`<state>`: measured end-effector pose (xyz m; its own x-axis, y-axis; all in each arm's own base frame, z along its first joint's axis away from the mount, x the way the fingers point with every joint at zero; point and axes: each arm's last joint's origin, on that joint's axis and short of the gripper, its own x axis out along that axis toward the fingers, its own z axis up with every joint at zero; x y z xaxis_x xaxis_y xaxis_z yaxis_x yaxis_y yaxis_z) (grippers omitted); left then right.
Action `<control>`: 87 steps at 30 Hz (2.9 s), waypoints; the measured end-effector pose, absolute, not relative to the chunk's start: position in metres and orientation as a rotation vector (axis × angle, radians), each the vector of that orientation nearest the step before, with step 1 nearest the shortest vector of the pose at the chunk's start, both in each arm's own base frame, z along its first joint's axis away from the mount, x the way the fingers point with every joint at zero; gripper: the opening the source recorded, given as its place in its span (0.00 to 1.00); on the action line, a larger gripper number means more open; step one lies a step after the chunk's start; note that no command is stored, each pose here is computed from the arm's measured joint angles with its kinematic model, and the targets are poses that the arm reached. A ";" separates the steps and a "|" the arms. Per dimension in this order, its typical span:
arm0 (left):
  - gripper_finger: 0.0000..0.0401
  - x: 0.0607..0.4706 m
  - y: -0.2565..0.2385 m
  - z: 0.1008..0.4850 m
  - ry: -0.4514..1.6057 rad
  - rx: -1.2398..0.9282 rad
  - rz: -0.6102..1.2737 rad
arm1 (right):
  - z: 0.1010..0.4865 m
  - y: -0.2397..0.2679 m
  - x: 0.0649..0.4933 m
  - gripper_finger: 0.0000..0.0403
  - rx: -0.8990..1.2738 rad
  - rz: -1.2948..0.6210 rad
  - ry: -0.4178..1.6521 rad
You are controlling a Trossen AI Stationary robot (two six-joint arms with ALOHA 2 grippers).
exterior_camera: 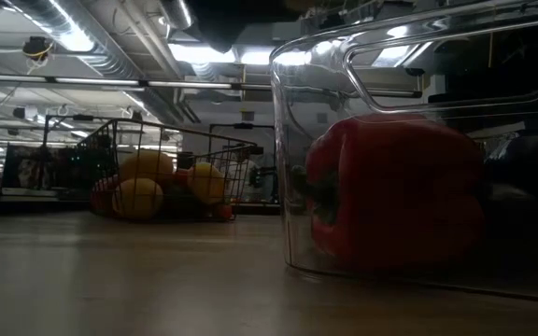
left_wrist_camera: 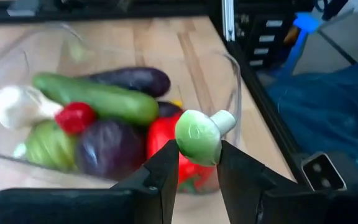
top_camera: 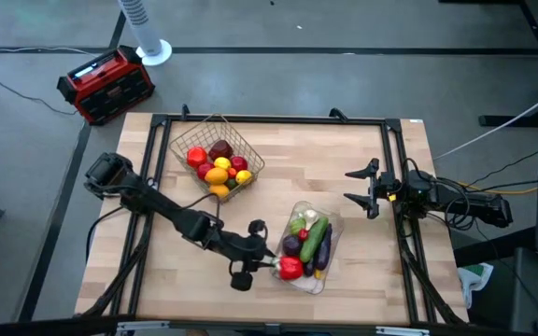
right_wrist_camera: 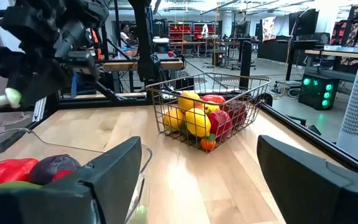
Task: Sort produce into baskets
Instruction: Put the green mushroom into the transparent bin, then return to Home Position
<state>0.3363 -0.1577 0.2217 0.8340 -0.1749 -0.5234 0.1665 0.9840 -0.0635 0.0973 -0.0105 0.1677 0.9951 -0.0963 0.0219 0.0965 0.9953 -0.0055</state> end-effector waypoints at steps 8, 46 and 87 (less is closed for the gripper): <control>0.26 0.349 -0.159 0.205 0.535 0.002 -0.183 | 0.168 -0.010 0.097 0.79 -0.007 -0.097 -0.022; 0.19 0.210 -0.045 0.340 0.303 0.021 0.023 | 0.168 -0.010 0.097 0.79 -0.007 -0.097 -0.022; 0.00 0.097 -0.005 0.171 -0.046 0.069 0.141 | 0.168 -0.011 0.097 0.79 -0.006 -0.098 -0.021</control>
<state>0.0966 -0.0052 0.1707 0.9890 0.1390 0.0503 -0.1421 0.9877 0.0654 0.0973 -0.0105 0.1677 0.9950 -0.0981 0.0212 0.0982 0.9952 -0.0054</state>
